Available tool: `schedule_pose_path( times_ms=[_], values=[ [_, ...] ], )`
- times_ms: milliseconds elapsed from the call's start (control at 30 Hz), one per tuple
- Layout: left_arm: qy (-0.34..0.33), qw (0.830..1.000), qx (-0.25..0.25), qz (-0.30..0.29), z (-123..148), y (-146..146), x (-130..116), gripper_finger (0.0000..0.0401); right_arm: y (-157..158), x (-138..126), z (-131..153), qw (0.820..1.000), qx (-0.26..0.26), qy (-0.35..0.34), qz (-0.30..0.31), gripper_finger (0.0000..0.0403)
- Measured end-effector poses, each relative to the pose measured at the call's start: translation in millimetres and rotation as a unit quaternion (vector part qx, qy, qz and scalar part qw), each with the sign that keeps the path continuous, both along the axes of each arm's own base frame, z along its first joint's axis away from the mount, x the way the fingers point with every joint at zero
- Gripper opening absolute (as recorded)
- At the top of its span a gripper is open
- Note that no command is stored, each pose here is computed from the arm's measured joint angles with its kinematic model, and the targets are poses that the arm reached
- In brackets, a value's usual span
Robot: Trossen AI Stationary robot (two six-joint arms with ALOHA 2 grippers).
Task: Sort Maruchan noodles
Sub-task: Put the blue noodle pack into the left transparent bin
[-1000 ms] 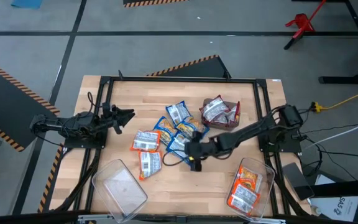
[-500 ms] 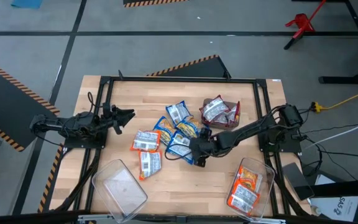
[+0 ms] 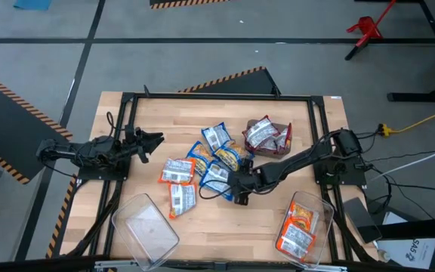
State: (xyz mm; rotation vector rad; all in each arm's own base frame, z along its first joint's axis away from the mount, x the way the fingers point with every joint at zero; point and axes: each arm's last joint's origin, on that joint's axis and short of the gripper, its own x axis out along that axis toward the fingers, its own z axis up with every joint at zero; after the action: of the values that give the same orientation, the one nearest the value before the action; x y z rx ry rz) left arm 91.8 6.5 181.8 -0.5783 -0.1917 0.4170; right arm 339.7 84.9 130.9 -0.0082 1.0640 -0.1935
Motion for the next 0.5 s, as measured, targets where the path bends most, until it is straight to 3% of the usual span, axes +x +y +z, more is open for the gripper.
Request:
schedule_pose_path(
  times_ms=[167, 367, 500],
  values=[
    [0.000, 1.000, 0.000, -0.001, -0.1, 0.0, 0.0, 0.0158, 0.5, 0.5, -3.9, 1.000, 0.011, 0.003, -0.011, 0.0178],
    [-0.001, 1.000, -0.002, -0.001, 0.1, 0.0, 0.0, 0.0158, 0.8, 1.5, -3.0, 1.000, 0.018, -0.001, -0.020, 0.0031],
    [-0.001, 1.000, -0.002, -0.003, 0.0, -0.1, 0.1, 0.0158, 2.3, 5.2, 1.5, 1.000, 0.022, -0.009, -0.020, 0.0015]
  ],
)
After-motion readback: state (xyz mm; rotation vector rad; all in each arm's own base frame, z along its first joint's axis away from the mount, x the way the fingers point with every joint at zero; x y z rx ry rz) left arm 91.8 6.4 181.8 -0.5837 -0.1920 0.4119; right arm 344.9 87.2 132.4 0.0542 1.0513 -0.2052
